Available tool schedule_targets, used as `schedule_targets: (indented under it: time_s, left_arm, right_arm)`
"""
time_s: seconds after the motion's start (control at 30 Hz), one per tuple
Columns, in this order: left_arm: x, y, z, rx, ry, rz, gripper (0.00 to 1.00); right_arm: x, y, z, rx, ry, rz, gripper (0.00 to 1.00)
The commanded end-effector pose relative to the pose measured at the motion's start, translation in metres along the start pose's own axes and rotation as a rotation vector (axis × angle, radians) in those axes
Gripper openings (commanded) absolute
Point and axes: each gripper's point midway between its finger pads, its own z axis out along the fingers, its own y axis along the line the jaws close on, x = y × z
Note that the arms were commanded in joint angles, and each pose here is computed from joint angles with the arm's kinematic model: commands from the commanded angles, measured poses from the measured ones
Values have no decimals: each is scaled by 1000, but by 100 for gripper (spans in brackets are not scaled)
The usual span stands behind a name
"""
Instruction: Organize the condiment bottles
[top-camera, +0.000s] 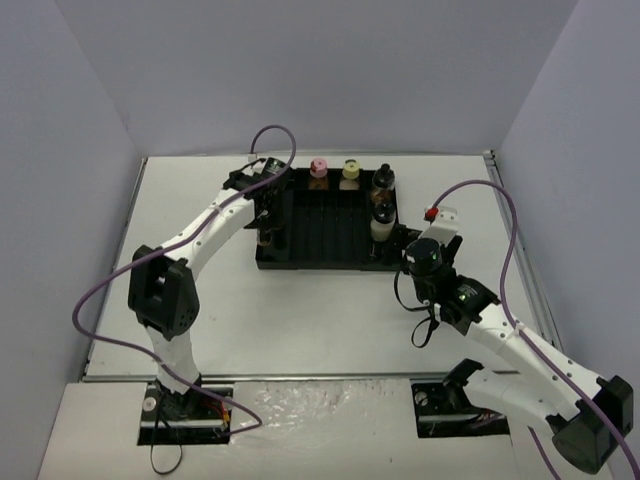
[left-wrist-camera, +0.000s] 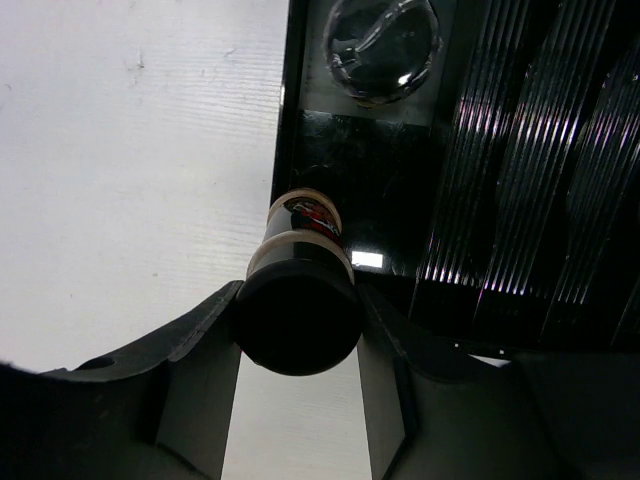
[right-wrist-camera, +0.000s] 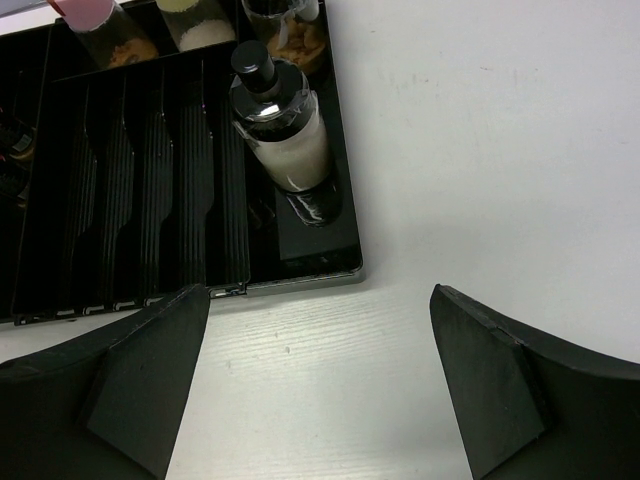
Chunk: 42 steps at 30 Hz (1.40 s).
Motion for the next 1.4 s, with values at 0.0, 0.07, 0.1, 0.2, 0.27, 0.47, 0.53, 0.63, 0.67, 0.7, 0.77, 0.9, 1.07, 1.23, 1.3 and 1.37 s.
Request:
schedule_targets:
  time_s: [0.0,0.07,0.1,0.2,0.27,0.47,0.53,0.63,0.67,0.7,0.77,0.9,1.07,1.23,1.3,1.37]
  left_arm:
    - [-28,-17,-9,62,-88,-7,0]
    - [-23,-22,-3,74,-77,-6,0]
    - [-22,-24,1,80,-75,-8,0]
    - [-15,-30,11,100,-58,-14,0]
    - [-14,-38,15,133,-61,-23,0]
    - [-4,-45,31,153,-36,-37,0]
    - [-2,-46,34,156,-34,-40,0]
    - [0,-46,36,159,-32,-42,0]
    - [0,-46,36,159,-31,-41,0]
    - [1,-46,37,158,-29,-41,2]
    - [2,-46,36,157,-28,-40,6]
    - [3,-40,34,134,-26,-41,20]
    - [5,-29,29,86,-17,-42,32]
    - [11,-18,22,50,-10,-42,45]
    - [11,-15,17,51,-20,-39,53]
    - [9,-14,12,58,-33,-33,58]
  right_arm:
    - [-29,10,0,-1,-78,49,90]
    - [-28,10,1,3,-75,45,90]
    - [-28,11,2,4,-73,42,90]
    - [-26,11,4,8,-68,40,90]
    - [-25,12,4,6,-63,40,90]
    - [-22,11,5,9,-57,38,90]
    - [-21,10,5,10,-57,38,90]
    - [-21,9,5,12,-59,39,90]
    - [-20,9,5,12,-58,39,90]
    - [-20,9,5,12,-58,40,90]
    - [-20,9,5,12,-56,40,90]
    - [-19,10,5,11,-54,41,90]
    - [-19,10,5,10,-54,41,90]
    - [-19,10,5,8,-52,42,90]
    - [-19,11,6,9,-52,40,90]
    - [-20,11,6,9,-51,40,90]
